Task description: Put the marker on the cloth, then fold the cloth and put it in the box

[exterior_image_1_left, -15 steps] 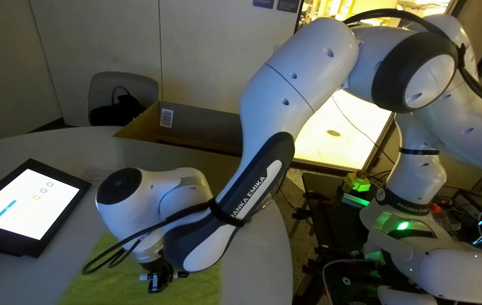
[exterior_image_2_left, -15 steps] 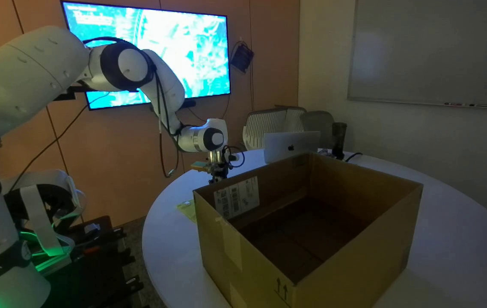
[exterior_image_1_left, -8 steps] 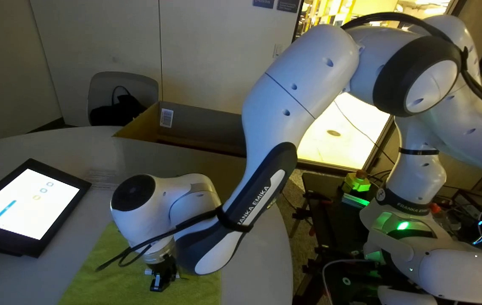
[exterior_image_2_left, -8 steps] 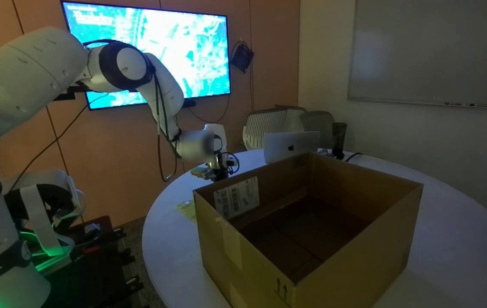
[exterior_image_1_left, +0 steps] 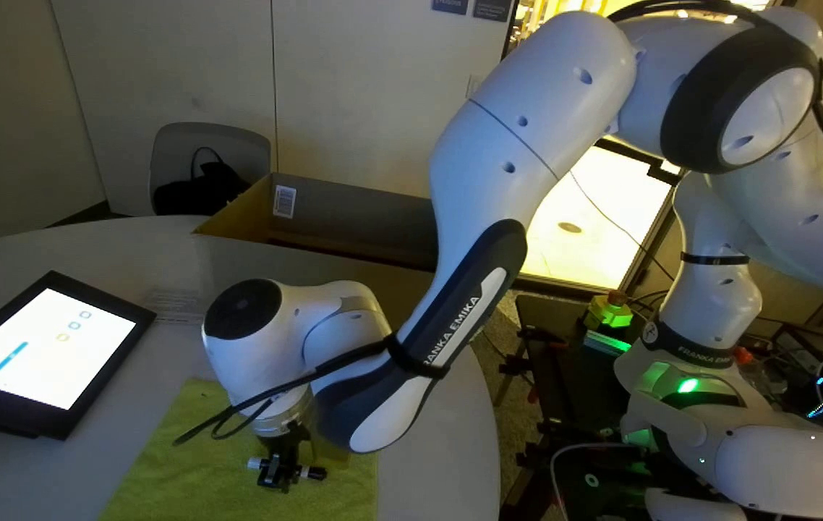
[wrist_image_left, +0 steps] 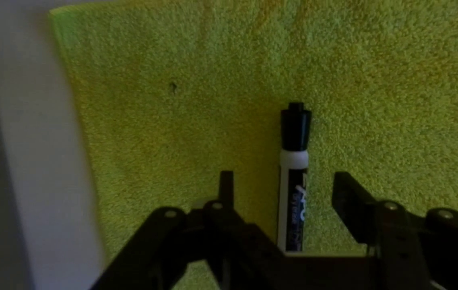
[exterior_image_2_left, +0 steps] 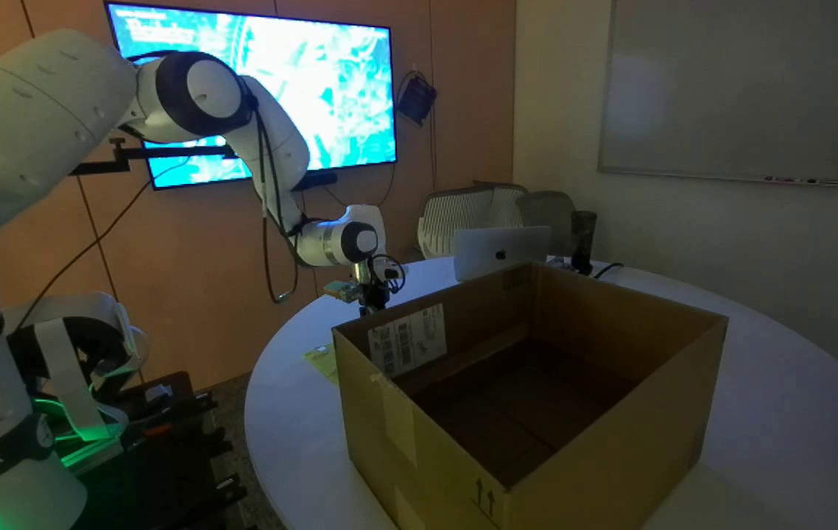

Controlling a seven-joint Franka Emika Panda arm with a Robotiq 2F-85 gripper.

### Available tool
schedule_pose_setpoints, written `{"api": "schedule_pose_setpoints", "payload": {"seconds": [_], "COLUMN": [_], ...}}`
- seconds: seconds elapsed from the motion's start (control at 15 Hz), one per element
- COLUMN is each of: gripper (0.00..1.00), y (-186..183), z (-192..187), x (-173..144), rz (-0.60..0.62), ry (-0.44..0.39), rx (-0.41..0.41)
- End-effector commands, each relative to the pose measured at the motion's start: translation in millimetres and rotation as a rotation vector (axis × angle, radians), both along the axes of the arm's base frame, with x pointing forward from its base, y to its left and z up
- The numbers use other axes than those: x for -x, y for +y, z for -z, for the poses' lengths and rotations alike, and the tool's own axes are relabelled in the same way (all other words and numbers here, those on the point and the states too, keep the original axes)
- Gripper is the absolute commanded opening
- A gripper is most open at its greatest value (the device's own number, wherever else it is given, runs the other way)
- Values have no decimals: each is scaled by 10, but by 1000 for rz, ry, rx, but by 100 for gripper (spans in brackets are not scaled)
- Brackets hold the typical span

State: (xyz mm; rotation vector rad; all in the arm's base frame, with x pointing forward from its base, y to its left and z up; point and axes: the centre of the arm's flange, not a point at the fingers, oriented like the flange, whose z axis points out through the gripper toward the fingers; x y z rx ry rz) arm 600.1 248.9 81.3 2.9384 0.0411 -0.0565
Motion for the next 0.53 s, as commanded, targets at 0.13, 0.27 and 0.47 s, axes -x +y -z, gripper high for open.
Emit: {"api": "schedule_pose_setpoints", "payload": {"seconds": [0.13,0.27,0.47], "gripper": [100,100,100], "y": [-397,-532,-677], "z": [-673,-723,-629], "x": [494,638,837], "rz": [45,82,156], "ry": [-28,-30,-32], "rx": [4,0,-20]}}
